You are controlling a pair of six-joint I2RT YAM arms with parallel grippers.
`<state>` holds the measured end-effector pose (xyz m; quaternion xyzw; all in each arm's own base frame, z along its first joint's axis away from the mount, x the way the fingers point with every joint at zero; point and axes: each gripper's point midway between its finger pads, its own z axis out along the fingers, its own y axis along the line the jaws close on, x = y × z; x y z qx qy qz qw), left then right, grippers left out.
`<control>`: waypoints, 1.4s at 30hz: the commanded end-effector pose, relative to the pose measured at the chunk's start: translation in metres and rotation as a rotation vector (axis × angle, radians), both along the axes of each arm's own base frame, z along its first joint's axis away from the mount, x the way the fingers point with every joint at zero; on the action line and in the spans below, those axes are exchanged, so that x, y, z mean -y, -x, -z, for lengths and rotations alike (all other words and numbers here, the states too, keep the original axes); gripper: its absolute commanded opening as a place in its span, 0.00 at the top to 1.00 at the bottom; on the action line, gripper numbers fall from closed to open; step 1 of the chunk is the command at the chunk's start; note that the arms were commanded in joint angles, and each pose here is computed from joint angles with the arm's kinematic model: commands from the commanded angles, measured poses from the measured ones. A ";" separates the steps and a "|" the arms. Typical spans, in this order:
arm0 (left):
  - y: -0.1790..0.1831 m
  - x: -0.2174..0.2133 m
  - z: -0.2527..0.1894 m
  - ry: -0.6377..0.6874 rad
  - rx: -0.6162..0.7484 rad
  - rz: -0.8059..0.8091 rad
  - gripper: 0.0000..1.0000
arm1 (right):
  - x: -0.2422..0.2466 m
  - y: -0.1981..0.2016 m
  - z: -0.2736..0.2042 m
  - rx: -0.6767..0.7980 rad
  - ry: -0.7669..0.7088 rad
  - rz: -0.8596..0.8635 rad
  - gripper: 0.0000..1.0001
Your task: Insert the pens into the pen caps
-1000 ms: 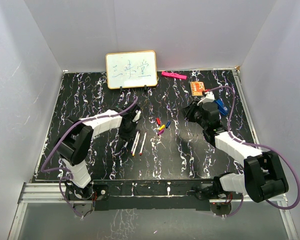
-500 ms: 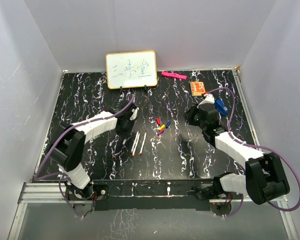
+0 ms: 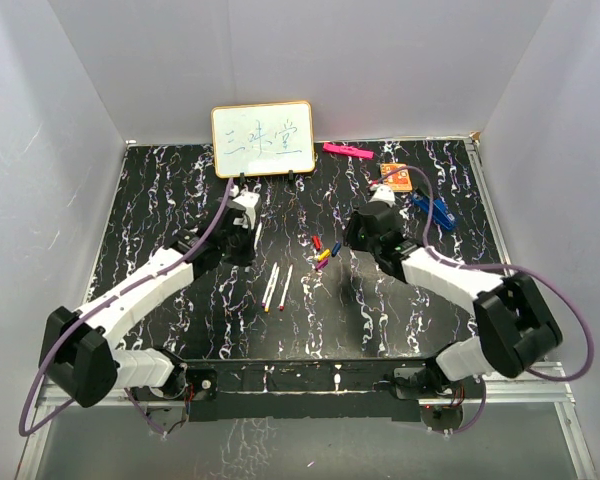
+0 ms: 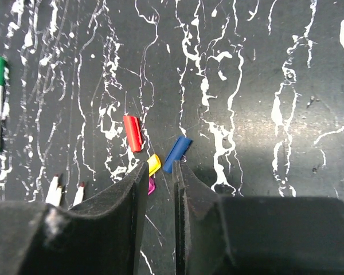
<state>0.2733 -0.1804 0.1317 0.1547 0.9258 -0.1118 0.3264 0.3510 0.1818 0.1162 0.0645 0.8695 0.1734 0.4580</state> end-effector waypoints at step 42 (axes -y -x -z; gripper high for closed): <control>0.015 0.015 0.005 0.141 0.017 0.044 1.00 | -0.026 -0.025 0.089 -0.265 0.209 0.210 0.67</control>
